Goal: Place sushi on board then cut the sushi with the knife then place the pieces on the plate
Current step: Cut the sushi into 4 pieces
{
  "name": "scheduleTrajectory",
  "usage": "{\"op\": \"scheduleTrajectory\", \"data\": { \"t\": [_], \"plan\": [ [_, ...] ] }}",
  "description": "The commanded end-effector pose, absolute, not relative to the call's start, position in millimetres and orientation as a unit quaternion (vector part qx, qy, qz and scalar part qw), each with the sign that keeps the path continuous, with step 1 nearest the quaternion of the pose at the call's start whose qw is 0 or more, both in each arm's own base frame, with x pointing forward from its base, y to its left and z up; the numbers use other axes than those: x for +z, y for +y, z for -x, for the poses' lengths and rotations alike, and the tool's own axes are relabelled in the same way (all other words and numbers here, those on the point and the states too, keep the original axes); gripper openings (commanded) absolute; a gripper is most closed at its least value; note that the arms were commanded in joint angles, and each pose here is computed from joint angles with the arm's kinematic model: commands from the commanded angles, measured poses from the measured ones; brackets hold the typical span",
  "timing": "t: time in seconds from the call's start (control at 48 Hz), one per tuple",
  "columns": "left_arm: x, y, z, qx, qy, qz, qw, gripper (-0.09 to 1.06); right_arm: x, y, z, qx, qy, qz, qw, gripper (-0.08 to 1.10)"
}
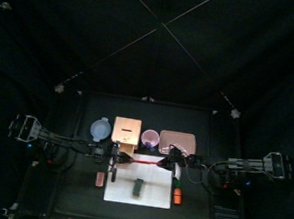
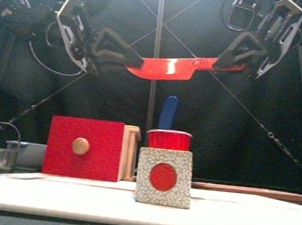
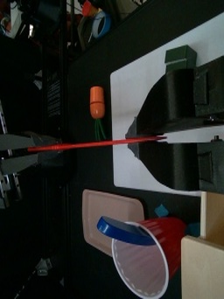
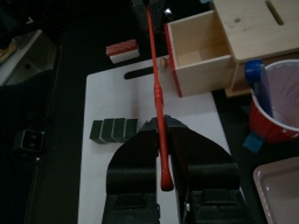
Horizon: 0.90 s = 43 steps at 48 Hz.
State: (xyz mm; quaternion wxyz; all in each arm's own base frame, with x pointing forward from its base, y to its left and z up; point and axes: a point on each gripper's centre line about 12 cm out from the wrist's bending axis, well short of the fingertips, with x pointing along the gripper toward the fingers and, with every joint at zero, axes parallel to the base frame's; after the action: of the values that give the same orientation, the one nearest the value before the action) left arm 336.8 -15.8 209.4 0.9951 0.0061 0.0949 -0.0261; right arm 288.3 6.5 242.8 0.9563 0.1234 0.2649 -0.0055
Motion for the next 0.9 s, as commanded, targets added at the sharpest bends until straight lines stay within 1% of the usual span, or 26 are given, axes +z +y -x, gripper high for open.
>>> {"op": "scheduleTrajectory", "data": {
  "t": [0.021, 0.083, 0.229, 0.375, 0.458, 0.542, 0.604, 0.688, 0.75, 0.896],
  "plan": [
    [208.5, -25.7, -334.6, -0.042, 0.098, -0.010, 0.994, 0.36, 230.7, 13.9, -287.6, 0.003, 0.297, -0.144, 0.944, 0.36],
    [203.3, -31.1, -333.9, -0.049, 0.115, -0.010, 0.992, 0.36, 223.1, 18.6, -289.4, 0.008, 0.313, -0.148, 0.938, 0.36],
    [196.6, -36.2, -335.6, -0.055, 0.146, -0.010, 0.988, 0.36, 210.2, 32.3, -295.4, 0.023, 0.339, -0.152, 0.928, 0.32],
    [194.6, -46.5, -344.2, -0.065, 0.153, -0.007, 0.986, 0.36, 200.1, 45.9, -300.9, 0.036, 0.359, -0.158, 0.919, 0.30],
    [191.2, -53.0, -350.7, -0.073, 0.162, -0.010, 0.984, 0.36, 194.8, 51.0, -302.8, 0.040, 0.371, -0.161, 0.914, 0.30],
    [181.5, -58.9, -356.3, -0.080, 0.183, -0.015, 0.980, 0.36, 191.1, 56.1, -305.6, 0.046, 0.382, -0.162, 0.909, 0.30],
    [170.9, -62.1, -360.9, -0.084, 0.209, -0.019, 0.974, 0.36, 189.1, 62.8, -308.7, 0.055, 0.392, -0.161, 0.904, 0.30],
    [163.9, -64.0, -365.2, -0.085, 0.236, -0.022, 0.968, 0.35, 186.1, 70.9, -313.1, 0.065, 0.403, -0.157, 0.899, 0.30],
    [163.7, -66.9, -368.3, -0.088, 0.247, -0.024, 0.965, 0.35, 182.4, 76.7, -315.8, 0.071, 0.411, -0.154, 0.896, 0.30],
    [167.1, -76.5, -372.1, -0.099, 0.256, -0.028, 0.961, 0.35, 173.5, 88.5, -323.5, 0.081, 0.427, -0.148, 0.889, 0.30]
  ]
}}
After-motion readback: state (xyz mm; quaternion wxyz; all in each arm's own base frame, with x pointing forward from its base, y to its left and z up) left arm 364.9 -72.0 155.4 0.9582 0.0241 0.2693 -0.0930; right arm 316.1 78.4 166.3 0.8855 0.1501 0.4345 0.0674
